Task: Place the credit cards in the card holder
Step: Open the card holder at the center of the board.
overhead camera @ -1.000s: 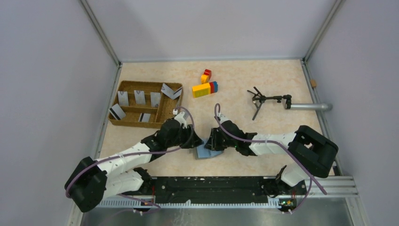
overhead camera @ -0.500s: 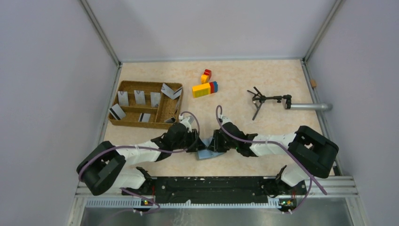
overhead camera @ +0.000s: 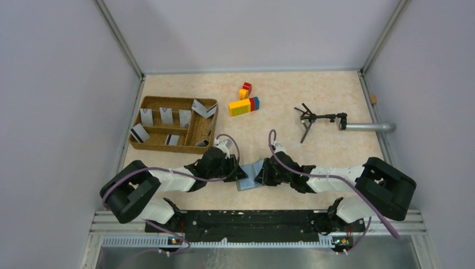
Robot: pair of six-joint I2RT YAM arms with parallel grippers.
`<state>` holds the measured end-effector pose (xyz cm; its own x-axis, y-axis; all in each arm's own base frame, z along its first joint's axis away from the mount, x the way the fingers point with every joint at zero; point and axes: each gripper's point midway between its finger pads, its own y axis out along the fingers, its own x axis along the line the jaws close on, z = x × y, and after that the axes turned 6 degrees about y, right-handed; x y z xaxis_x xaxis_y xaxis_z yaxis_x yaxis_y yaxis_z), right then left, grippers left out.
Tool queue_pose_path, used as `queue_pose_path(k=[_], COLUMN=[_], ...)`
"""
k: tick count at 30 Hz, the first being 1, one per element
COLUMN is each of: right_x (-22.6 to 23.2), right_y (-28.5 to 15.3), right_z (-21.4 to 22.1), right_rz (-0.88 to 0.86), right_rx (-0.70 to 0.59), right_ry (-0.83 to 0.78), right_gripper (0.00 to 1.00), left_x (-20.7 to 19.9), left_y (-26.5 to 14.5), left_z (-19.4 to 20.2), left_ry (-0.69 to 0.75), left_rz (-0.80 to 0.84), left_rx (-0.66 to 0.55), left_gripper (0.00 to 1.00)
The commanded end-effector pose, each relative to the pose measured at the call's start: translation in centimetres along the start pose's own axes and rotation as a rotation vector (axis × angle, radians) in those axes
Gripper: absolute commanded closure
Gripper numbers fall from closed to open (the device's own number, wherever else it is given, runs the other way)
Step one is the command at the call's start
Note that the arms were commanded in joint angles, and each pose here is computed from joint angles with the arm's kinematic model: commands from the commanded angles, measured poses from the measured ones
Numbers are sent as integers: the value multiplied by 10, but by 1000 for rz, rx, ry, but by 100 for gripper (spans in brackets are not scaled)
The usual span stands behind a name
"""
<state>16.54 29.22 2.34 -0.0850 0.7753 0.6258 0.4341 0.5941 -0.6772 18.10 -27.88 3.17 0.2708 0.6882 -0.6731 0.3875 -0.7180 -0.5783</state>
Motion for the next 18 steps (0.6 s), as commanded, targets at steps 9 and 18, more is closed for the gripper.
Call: queue_pose_path(k=[9,18], right_x=[-44,-49], right_y=[-13,-7], right_z=[20,19], right_rz=[34,24], right_rx=[-46,-28], right_ry=[219,307], right_gripper=[82,82], left_x=[34,31], left_y=[5,5], left_z=[19,18], left_ry=[2,26], left_rz=[-122,-109], left_rx=[55,59], left_gripper=[72,72])
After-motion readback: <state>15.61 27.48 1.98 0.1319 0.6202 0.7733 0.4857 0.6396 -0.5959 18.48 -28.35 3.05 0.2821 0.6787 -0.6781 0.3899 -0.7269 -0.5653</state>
